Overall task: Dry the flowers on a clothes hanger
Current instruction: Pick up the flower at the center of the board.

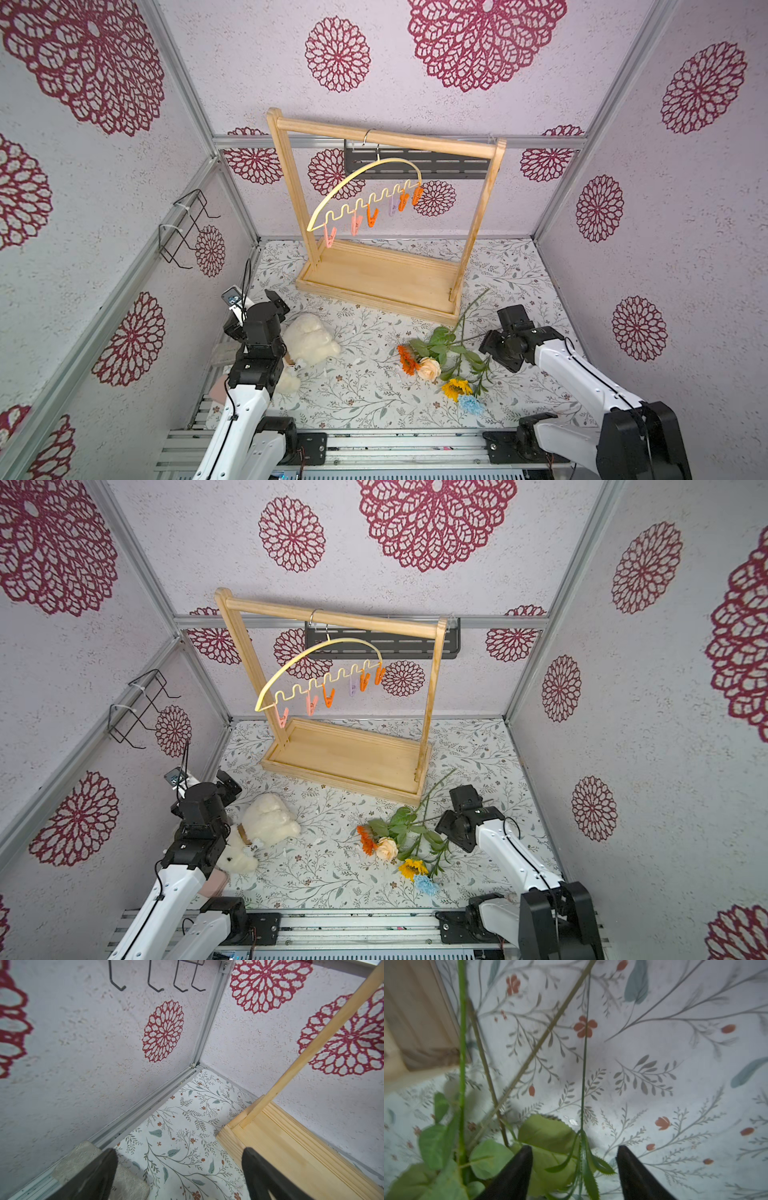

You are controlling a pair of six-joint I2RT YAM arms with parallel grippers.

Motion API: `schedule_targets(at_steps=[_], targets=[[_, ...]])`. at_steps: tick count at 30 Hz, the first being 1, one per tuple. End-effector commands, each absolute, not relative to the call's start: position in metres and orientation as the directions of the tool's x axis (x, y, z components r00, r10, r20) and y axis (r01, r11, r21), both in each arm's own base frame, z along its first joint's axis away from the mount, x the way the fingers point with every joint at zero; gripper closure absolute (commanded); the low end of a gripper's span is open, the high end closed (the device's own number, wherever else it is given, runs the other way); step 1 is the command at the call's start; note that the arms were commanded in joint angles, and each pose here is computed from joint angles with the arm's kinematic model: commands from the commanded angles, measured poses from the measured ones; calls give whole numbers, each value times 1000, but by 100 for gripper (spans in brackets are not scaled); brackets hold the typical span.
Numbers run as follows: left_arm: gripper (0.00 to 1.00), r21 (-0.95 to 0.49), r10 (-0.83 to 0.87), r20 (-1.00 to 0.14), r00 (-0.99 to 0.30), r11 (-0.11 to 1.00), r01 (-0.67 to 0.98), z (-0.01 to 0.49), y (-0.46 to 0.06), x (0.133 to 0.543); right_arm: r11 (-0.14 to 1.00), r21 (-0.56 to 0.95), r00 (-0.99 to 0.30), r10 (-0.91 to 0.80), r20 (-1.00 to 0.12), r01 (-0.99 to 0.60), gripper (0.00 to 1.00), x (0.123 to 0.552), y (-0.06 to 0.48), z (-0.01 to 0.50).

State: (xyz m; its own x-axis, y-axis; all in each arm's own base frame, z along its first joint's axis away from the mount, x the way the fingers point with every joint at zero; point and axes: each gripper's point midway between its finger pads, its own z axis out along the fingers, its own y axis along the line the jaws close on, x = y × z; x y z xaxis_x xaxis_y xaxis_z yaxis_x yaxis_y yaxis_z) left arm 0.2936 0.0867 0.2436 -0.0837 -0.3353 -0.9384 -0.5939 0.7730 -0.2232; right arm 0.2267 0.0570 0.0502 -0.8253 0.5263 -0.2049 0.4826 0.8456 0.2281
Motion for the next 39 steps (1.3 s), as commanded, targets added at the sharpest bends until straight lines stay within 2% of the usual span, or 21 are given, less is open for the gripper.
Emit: schedule_targets(at_steps=[1, 4, 7, 10, 14, 16, 21, 25, 30, 35, 39], targets=[[2, -232, -350, -927, -133, 816, -529, 252, 72, 306, 858, 235, -847, 500, -179, 457, 46, 222, 60, 52], [3, -209, -328, -923, -198, 864, -458, 251, 56, 316, 861, 247, -846, 494, -201, 444, 52, 234, 57, 54], [3, -121, -276, -935, -225, 841, -528, 251, 58, 312, 873, 196, -847, 483, -222, 447, 56, 241, 46, 50], [3, -54, -216, -942, -256, 853, -519, 253, 45, 311, 879, 183, -846, 475, -242, 441, 59, 248, 41, 45], [3, -131, -271, -930, -250, 878, -461, 244, 25, 309, 879, 202, -850, 472, -235, 432, 64, 253, 42, 36], [3, -169, -301, -914, -272, 892, -419, 230, 7, 309, 875, 221, -848, 477, -232, 431, 68, 257, 45, 32], [3, -160, -269, -906, -326, 932, -324, 215, -50, 310, 846, 243, -824, 524, -217, 474, 76, 252, 45, 25], [3, -90, -170, -908, -384, 971, -219, 211, -102, 320, 844, 232, -819, 530, -219, 484, 86, 249, 41, 22], [3, 4, -63, -907, -417, 987, -159, 215, -144, 331, 838, 247, -809, 539, -233, 487, 91, 249, 39, 29], [3, -32, -60, -906, -418, 997, -75, 224, -173, 336, 827, 302, -787, 553, -275, 475, 95, 250, 39, 51], [3, -141, -131, -907, -399, 990, -4, 241, -193, 340, 821, 382, -763, 552, -337, 425, 100, 254, 45, 79]])
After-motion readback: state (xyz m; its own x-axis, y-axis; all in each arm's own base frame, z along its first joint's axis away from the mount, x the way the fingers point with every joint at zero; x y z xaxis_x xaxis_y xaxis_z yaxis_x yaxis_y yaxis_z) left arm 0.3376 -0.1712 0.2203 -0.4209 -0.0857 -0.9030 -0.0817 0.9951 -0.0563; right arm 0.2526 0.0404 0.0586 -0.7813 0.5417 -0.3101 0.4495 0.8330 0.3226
